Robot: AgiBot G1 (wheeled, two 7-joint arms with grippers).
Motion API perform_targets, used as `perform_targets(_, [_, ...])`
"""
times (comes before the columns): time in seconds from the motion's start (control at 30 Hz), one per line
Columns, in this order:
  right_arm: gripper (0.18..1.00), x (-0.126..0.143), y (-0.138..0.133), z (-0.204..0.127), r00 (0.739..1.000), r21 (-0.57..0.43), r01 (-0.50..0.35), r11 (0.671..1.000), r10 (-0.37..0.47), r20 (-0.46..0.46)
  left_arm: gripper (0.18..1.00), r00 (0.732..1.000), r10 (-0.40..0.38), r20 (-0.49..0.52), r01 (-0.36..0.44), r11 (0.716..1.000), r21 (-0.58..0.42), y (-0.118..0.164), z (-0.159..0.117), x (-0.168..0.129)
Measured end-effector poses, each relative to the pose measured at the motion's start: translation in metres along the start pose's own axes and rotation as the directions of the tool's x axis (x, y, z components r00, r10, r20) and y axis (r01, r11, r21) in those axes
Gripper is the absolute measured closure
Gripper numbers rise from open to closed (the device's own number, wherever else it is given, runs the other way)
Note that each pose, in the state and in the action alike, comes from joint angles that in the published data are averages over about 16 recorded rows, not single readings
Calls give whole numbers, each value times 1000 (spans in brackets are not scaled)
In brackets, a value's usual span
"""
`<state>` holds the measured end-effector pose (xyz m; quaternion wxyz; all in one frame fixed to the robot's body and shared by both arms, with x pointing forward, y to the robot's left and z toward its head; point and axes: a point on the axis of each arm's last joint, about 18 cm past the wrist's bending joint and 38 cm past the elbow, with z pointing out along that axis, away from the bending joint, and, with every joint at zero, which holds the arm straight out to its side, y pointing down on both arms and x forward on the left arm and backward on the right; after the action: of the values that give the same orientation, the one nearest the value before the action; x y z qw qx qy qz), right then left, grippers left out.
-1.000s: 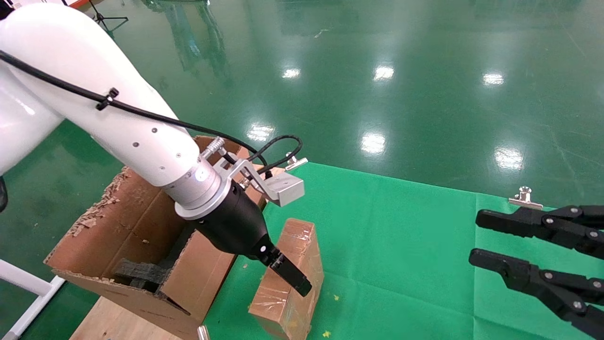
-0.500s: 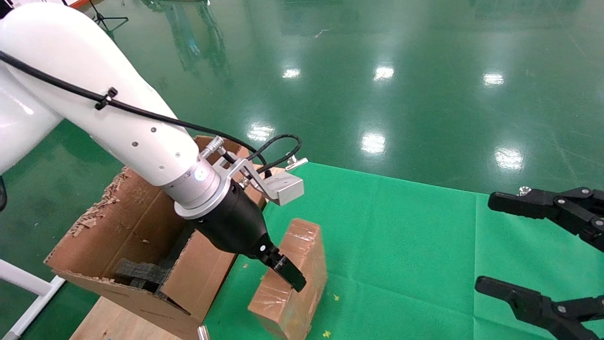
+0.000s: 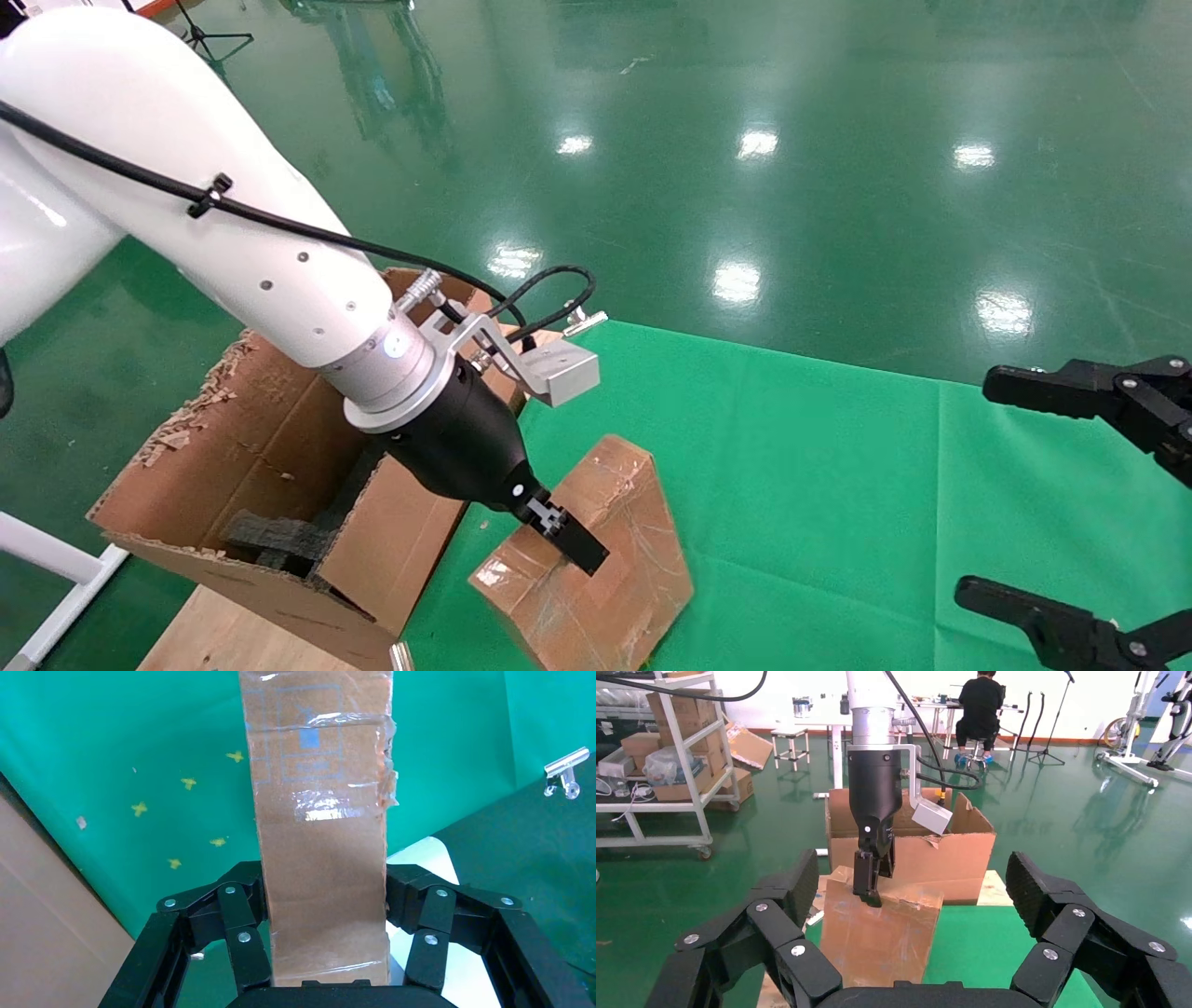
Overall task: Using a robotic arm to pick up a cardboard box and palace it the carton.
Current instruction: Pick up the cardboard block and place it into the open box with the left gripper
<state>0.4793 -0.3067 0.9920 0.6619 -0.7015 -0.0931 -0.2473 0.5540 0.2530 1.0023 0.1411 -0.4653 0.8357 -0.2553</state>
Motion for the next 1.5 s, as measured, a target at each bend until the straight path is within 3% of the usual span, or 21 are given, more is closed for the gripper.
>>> perform_targets(0.2, [205,0,0,0,1000,0,0,1000,0,0,898,999,0,32,-4,994,113,-9,-44,-15])
perform_targets(0.43, [183,0,0,0,1000,0,0,1000,0,0,924,991,-34,126,-3,958,285,-10,-123,-48])
perform_targets(0.6, [178,0,0,0,1000,0,0,1000,0,0,929,971,-96,219,9,930,369,4,-174,-80])
perform_targets(0.77, [178,0,0,0,1000,0,0,1000,0,0,932,937,-169,305,38,918,394,29,-203,-117])
perform_targets(1.03, [178,0,0,0,1000,0,0,1000,0,0,936,889,-257,379,115,927,358,80,-208,-178])
perform_targets(1.5, [178,0,0,0,1000,0,0,1000,0,0,940,850,-327,412,212,930,302,140,-168,-258])
